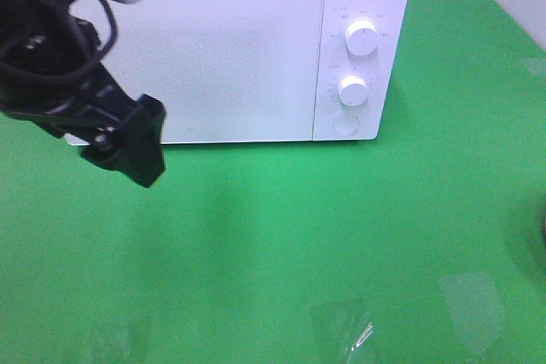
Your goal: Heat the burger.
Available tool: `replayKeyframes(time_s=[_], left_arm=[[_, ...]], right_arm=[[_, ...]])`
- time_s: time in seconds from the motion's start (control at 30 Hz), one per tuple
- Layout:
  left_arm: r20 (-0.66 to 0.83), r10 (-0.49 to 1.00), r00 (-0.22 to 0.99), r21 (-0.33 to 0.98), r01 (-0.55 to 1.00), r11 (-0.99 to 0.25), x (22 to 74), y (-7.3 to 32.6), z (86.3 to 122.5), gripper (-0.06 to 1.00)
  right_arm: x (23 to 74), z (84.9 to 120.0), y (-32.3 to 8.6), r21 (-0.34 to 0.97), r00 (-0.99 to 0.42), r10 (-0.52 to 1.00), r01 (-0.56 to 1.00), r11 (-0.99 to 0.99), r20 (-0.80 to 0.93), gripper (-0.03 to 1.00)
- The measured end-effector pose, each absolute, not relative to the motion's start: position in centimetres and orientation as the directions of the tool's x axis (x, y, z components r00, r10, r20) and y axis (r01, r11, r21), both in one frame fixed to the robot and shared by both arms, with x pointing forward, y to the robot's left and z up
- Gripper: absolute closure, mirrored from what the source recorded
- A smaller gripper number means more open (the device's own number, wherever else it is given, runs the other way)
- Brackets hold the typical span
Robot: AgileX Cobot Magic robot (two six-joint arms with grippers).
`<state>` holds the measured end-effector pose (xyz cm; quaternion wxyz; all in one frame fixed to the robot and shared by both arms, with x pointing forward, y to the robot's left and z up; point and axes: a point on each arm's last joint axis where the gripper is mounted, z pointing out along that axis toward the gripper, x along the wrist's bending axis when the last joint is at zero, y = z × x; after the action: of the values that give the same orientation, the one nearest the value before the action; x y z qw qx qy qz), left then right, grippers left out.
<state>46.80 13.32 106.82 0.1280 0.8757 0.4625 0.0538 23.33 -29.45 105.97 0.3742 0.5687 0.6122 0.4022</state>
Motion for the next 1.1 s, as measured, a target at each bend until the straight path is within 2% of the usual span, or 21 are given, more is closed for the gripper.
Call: replayKeyframes(time_s=[0.1,0.13,0.17,0.2,0.23,0.3,0.4,0.43,0.6,0.73,0.97,1.1], left_arm=[[-0.023,0.839,0.544,0.272,0.811,-0.518,47.0,14.3,107.2,-0.04],[-0.026,0.869,0.494,0.27,0.84,-0.47,47.4,16.4,107.9,-0.04],[-0.026,0.869,0.494,0.27,0.84,-0.47,47.4,16.4,107.9,-0.04],[-0.043,0.903,0.427,0.27,0.875,-0.401,47.8,18.3,108.4,-0.04],[-0.043,0.903,0.427,0.27,0.875,-0.401,47.8,18.3,108.4,-0.04],[-0.07,0.945,0.319,0.277,0.916,-0.289,48.1,22.2,109.4,-0.04],[-0.071,0.958,0.277,0.292,0.924,-0.246,48.1,23.9,109.9,-0.04],[-0.069,0.971,0.228,0.313,0.929,-0.196,48.0,25.7,110.5,-0.04],[-0.07,0.985,0.156,0.336,0.934,-0.124,47.4,27.8,111.0,-0.04],[-0.074,0.995,0.065,0.294,0.955,-0.041,43.5,29.8,108.9,-0.04],[-0.062,0.996,0.059,0.261,0.965,-0.04,39.8,29.9,106.0,-0.04],[-0.03,0.998,0.06,0.298,0.953,-0.048,36.1,30.0,103.5,-0.04]], right_arm=[[23.3,106.0,-29.4,0.918,-0.073,0.997,0.395,0.03,-0.001,0.21],[23.3,106.0,-29.4,0.918,-0.073,0.997,0.395,0.03,-0.001,0.21],[23.3,106.0,-29.4,0.918,-0.073,0.997,0.395,0.03,-0.001,0.21],[23.3,106.0,-29.4,0.918,-0.073,0.997,0.395,0.03,-0.001,0.21],[23.3,106.0,-29.4,0.918,-0.073,0.997,0.395,0.03,-0.001,0.21],[23.3,106.0,-29.4,0.918,-0.073,0.997,0.395,0.03,-0.001,0.21],[23.3,106.0,-29.4,0.918,-0.073,0.997,0.395,0.03,-0.001,0.21],[23.3,106.0,-29.4,0.918,-0.073,0.997,0.395,0.03,-0.001,0.21],[23.3,106.0,-29.4,0.918,-0.073,0.997,0.395,0.03,-0.001,0.21],[23.3,106.0,-29.4,0.918,-0.073,0.997,0.395,0.03,-0.001,0.21],[23.3,106.0,-29.4,0.918,-0.073,0.997,0.395,0.03,-0.001,0.21],[23.3,106.0,-29.4,0.918,-0.073,0.997,0.395,0.03,-0.001,0.21]])
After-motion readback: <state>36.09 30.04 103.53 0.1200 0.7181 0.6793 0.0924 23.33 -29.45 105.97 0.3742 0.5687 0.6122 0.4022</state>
